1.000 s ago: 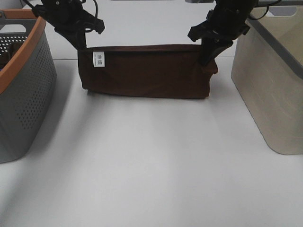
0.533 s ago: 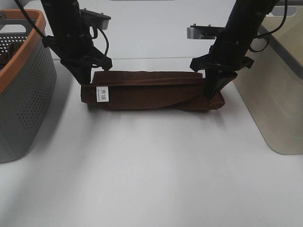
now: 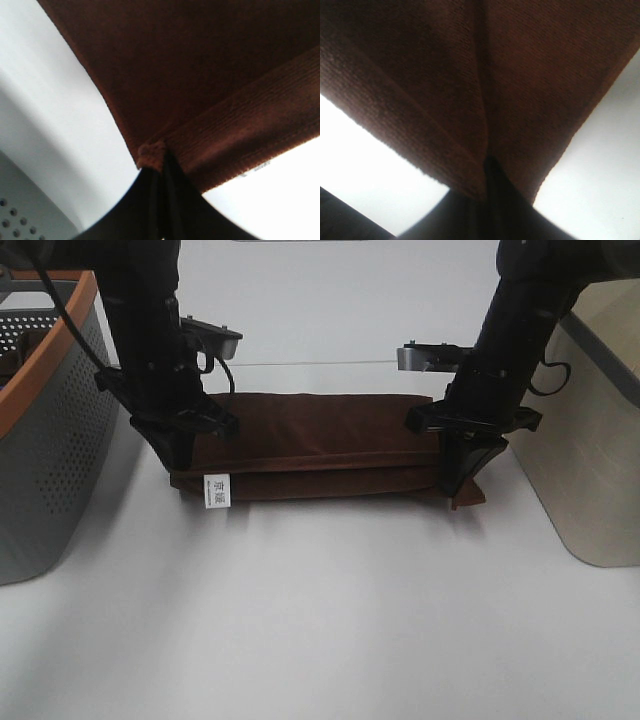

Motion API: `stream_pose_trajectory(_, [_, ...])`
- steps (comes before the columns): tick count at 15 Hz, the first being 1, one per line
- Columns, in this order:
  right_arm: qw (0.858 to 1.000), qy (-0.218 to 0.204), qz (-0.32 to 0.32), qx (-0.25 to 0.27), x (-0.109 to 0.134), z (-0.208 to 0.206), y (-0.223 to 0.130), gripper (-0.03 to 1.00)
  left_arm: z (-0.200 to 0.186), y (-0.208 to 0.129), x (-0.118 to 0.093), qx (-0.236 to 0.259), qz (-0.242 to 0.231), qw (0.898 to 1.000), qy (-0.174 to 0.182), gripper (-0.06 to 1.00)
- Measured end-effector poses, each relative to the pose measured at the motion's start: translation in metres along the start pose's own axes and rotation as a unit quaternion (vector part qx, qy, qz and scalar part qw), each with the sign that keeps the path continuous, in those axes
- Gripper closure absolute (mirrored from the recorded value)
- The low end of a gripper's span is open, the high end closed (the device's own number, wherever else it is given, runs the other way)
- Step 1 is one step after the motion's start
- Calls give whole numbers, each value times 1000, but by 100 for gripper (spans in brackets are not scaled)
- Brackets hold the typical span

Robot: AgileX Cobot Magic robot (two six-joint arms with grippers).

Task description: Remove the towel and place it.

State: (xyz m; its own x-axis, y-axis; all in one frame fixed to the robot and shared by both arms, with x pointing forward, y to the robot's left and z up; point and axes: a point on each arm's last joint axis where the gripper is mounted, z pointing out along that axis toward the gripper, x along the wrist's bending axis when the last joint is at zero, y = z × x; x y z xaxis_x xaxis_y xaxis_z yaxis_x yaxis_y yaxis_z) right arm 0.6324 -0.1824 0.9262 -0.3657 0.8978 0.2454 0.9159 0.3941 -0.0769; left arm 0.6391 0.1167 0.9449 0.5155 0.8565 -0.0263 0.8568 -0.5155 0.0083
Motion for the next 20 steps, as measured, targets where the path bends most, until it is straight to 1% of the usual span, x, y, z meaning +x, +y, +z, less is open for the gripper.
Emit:
stream_pose_trajectory(4, [1000,12,9,22,1,12,-8,95,17,-11,-3,31,-4,999,-12,94])
stream_pose_trajectory(5, [1000,12,9,22,1,12,-8,91,17,-11,-3,31,-3,999,-10,94])
stream_pose_trajectory(6, [1000,6,8,23,0,12,-8,83,17,-12,-2,35,0,999,-3,93])
stream_pose_trajectory(7, [1000,2,11,24,-1,11,-8,68,17,-12,0,36,2,999,1,87])
stream_pose_trajectory(8, [1000,-2,18,25,-2,11,-9,51,17,-13,0,39,4,999,6,71])
stream_pose_trajectory(9, [999,-2,22,26,-2,11,-9,34,17,-13,1,40,5,999,9,48])
stream_pose_trajectory(10, [999,-2,30,27,-2,11,-9,15,17,-13,1,41,3,999,9,5])
stream_pose_trajectory(11, [999,-2,30,27,-2,11,-9,15,17,-13,1,41,3,999,9,5])
stream_pose_trajectory(12, [999,-2,39,26,-2,11,-9,11,17,-13,0,42,-12,999,6,-3])
stream_pose_trajectory(14, [999,-3,43,23,-1,8,-9,10,17,-13,0,41,-17,999,7,-4])
stream_pose_trajectory(15, [999,-1,42,6,3,-5,-11,10,11,-12,0,33,-19,999,8,-4])
stream_pose_trajectory(16, [999,4,38,-13,8,-18,-13,10,1,-9,0,16,-20,1000,8,-4])
stream_pose_trajectory(18, [998,8,29,-63,18,-52,-15,10,-35,4,-1,-46,-23,999,4,-4])
stream_pose_trajectory(19, [995,6,21,-97,24,-74,-16,10,-59,9,-2,-84,-23,996,1,-4])
stream_pose_trajectory(20, [991,2,12,-132,31,-98,-18,10,-88,14,-3,-130,-23,991,-1,-4])
